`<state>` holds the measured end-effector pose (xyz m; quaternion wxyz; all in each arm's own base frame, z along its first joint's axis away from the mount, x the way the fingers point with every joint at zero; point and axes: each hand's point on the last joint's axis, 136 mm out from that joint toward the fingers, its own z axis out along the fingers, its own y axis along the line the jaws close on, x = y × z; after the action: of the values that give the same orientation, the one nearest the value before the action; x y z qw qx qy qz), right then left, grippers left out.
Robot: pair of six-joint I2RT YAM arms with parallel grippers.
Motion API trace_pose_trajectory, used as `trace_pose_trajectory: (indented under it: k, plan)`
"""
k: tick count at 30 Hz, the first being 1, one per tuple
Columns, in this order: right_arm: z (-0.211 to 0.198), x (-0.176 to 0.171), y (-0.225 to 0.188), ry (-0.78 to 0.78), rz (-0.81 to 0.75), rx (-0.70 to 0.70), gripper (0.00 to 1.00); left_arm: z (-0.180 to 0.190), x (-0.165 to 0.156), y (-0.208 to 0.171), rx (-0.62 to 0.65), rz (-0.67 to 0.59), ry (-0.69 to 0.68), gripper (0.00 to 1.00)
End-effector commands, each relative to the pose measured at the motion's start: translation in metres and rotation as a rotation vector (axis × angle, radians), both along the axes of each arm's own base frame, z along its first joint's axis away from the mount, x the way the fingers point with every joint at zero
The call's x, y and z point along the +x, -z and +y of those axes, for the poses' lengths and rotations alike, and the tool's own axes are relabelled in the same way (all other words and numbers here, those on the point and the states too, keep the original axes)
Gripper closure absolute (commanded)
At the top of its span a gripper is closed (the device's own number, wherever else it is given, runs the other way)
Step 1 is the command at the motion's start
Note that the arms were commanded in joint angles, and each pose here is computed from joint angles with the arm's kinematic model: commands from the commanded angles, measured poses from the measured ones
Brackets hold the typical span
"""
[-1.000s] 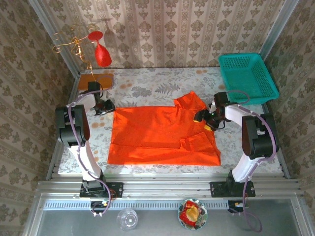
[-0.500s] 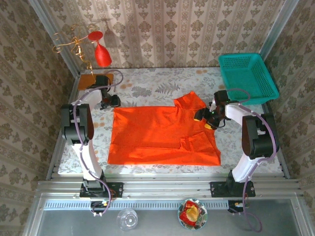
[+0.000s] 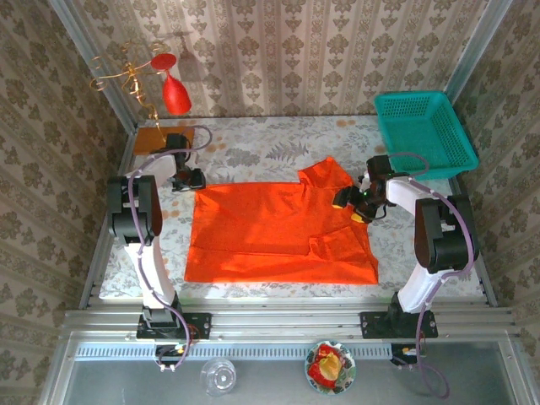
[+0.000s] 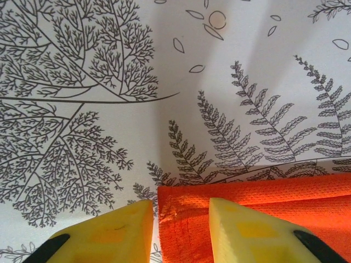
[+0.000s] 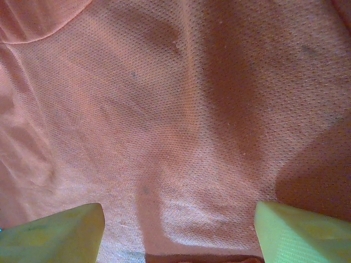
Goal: Fold the inside-out t-shirt
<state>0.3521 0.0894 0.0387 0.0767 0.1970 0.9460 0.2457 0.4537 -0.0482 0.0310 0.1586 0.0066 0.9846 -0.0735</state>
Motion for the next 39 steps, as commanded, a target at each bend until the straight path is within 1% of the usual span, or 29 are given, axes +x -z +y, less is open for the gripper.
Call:
trace_pose_trajectory:
  k: [1,7,16,20,23,32,39]
  plan:
    - [0.0,0.001,-0.007,-0.008,-0.007,-0.015,0.26,0.006,0.0,-0.021,0.02,-0.037,0.008,0.66]
    - [0.001,0.001,-0.004,-0.006,-0.002,-0.01,0.26,0.008,-0.003,-0.012,0.018,-0.012,-0.003,0.66]
    - [0.0,0.0,-0.004,-0.008,-0.001,-0.014,0.26,0.004,-0.01,0.012,-0.014,0.071,-0.001,0.66]
    - [0.0,0.0,-0.004,-0.009,-0.003,-0.016,0.26,-0.002,-0.012,0.018,-0.027,0.088,0.014,0.69]
    - [0.0,0.001,-0.004,-0.01,-0.001,-0.016,0.26,-0.007,-0.013,0.022,-0.014,0.101,0.033,0.71]
    - [0.0,0.002,-0.005,-0.013,-0.005,-0.017,0.26,-0.006,-0.015,0.026,0.042,0.127,0.055,0.82]
    - [-0.003,0.014,-0.013,-0.026,-0.038,-0.046,0.26,-0.008,-0.016,0.025,0.049,0.122,0.062,0.93]
